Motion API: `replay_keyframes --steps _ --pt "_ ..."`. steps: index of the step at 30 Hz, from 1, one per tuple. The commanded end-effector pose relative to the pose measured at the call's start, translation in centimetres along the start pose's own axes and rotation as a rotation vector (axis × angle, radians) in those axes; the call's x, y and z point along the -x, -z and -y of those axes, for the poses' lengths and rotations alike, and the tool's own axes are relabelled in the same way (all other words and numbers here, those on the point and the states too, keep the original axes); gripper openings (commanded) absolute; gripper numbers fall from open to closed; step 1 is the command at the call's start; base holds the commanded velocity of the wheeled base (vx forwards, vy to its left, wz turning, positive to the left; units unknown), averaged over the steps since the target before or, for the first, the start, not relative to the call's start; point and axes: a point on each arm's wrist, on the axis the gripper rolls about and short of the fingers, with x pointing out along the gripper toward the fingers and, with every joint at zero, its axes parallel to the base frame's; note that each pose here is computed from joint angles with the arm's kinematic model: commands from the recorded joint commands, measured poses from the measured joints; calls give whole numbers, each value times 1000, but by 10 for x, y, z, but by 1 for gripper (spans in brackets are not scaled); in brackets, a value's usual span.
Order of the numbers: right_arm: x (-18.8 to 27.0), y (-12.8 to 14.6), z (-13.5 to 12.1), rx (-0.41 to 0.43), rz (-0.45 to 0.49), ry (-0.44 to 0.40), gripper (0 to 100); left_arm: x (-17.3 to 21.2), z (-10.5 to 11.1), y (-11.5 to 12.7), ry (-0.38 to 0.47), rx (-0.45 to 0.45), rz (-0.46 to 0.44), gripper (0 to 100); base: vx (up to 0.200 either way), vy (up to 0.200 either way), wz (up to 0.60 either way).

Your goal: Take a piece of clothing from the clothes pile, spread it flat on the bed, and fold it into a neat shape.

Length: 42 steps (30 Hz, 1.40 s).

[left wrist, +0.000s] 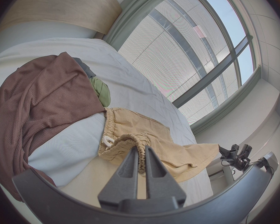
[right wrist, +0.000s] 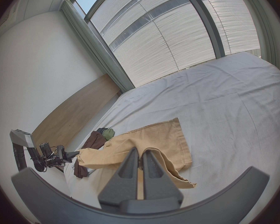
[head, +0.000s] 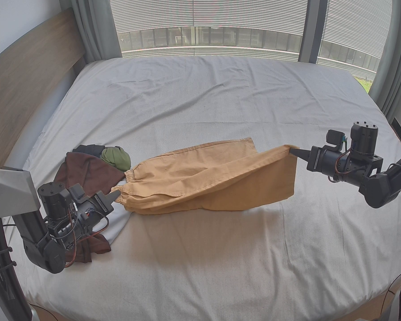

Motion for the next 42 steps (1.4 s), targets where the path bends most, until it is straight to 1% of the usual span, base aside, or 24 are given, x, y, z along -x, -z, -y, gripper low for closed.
replay_keyframes --steps 1,10,19,23,28,33,38,42 --pt "-4 -8 0 11 23 -7 0 -4 -2 2 -3 2 -6 0 0 0 0" --pt "-15 -22 0 6 9 -1 0 -6 -1 -2 6 -1 10 0 0 0 0" --pt "-36 -33 2 5 4 11 0 -13 1 -11 4 24 70 0 0 0 0" --pt "-47 -32 8 4 4 16 0 -14 1 -11 6 36 70 0 0 0 0" --pt "-60 -27 16 -10 -21 28 0 -17 2 -10 10 35 70 0 0 0 0" --pt "-74 -24 25 -9 -13 47 0 -28 0 -7 -5 35 89 0 0 0 0" --pt "-83 -22 25 -11 -14 38 0 -35 -2 -5 -11 34 93 0 0 0 0" --pt "-90 -21 27 -26 -3 47 0 -40 0 -8 4 38 107 0 0 0 0"
